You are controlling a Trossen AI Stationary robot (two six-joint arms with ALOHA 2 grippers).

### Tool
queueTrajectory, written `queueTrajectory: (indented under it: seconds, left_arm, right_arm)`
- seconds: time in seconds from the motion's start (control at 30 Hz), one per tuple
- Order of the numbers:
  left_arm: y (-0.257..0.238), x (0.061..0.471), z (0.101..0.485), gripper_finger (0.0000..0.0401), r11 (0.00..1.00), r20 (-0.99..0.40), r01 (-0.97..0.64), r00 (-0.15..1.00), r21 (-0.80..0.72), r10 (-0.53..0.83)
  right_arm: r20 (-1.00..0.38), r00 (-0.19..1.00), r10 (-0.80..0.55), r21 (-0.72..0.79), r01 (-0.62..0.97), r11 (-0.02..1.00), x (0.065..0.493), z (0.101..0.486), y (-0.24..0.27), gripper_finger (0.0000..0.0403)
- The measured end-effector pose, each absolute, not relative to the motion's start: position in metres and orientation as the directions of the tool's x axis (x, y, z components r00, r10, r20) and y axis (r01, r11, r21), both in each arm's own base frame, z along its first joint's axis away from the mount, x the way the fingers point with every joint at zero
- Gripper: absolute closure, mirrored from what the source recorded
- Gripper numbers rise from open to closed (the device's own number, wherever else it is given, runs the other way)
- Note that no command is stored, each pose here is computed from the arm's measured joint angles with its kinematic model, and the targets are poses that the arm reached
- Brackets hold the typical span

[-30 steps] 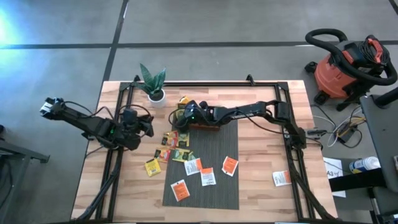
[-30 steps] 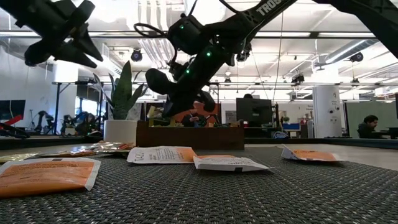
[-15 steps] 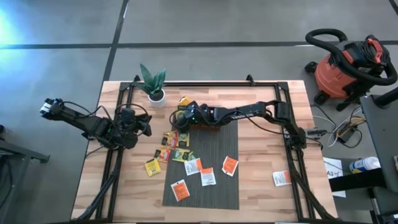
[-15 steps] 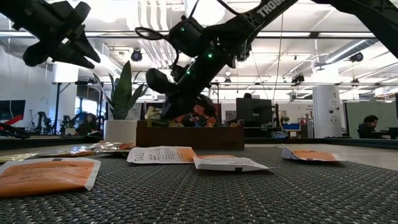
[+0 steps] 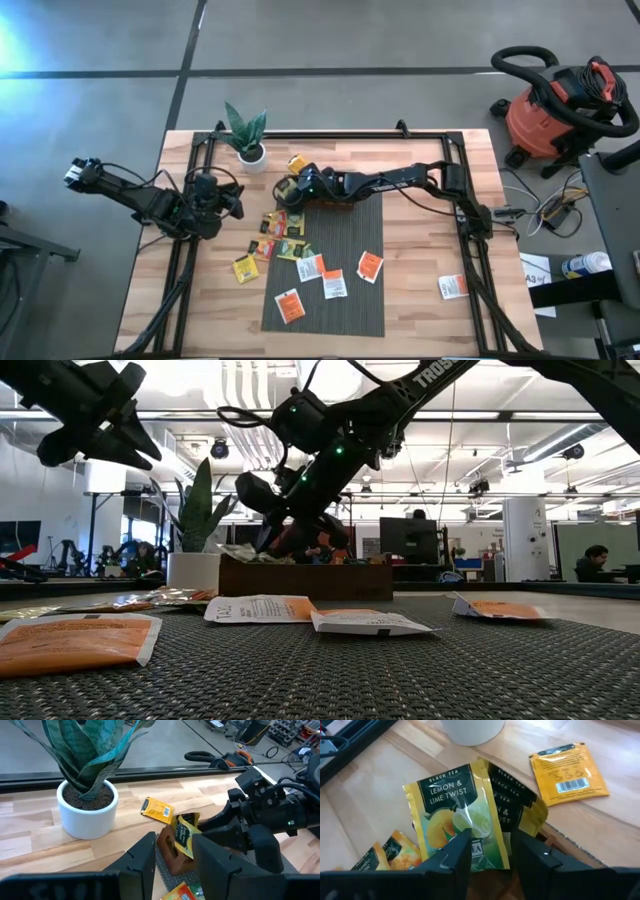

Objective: Pick & Place Tea
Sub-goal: Put the yellow tea bag into the left compartment of the wooden organizer

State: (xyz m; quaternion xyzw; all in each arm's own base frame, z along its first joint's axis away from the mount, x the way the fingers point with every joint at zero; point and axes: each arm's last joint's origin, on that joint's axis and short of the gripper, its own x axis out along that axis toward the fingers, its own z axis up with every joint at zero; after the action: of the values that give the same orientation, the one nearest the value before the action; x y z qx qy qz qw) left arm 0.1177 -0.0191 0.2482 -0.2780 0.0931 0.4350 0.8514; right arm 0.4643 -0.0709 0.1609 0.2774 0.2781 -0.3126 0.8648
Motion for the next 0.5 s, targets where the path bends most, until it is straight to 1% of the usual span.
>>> queueTrajectory:
  seconds: [0.1, 0.2, 0.4, 0.43, 0.5]
  left_arm:
    - [-0.019, 0.118, 0.248, 0.0279, 0.467, -0.401, -0.792, 0.605, -0.393, 0.688]
    - [-0.019, 0.118, 0.248, 0.0279, 0.467, -0.404, -0.79, 0.607, -0.397, 0.684]
    - [-0.02, 0.118, 0.248, 0.0279, 0.465, -0.408, -0.786, 0.612, -0.407, 0.677]
    - [-0.02, 0.119, 0.248, 0.0279, 0.465, -0.409, -0.786, 0.612, -0.407, 0.677]
    - [-0.02, 0.119, 0.248, 0.0279, 0.465, -0.409, -0.786, 0.613, -0.408, 0.676]
  right_arm:
    - [-0.66, 0.663, -0.354, 0.325, 0.677, 0.661, 0.465, 0.162, -0.07, 0.0266]
    - [-0.651, 0.674, -0.351, 0.325, 0.664, 0.673, 0.463, 0.171, -0.07, 0.0269]
    - [-0.683, 0.643, -0.347, 0.232, 0.641, 0.731, 0.454, 0.184, -0.075, 0.0279]
    - [-0.688, 0.655, -0.313, 0.235, 0.609, 0.758, 0.453, 0.186, -0.074, 0.028]
    - [-0.684, 0.715, -0.148, 0.303, 0.462, 0.833, 0.454, 0.191, -0.073, 0.0285]
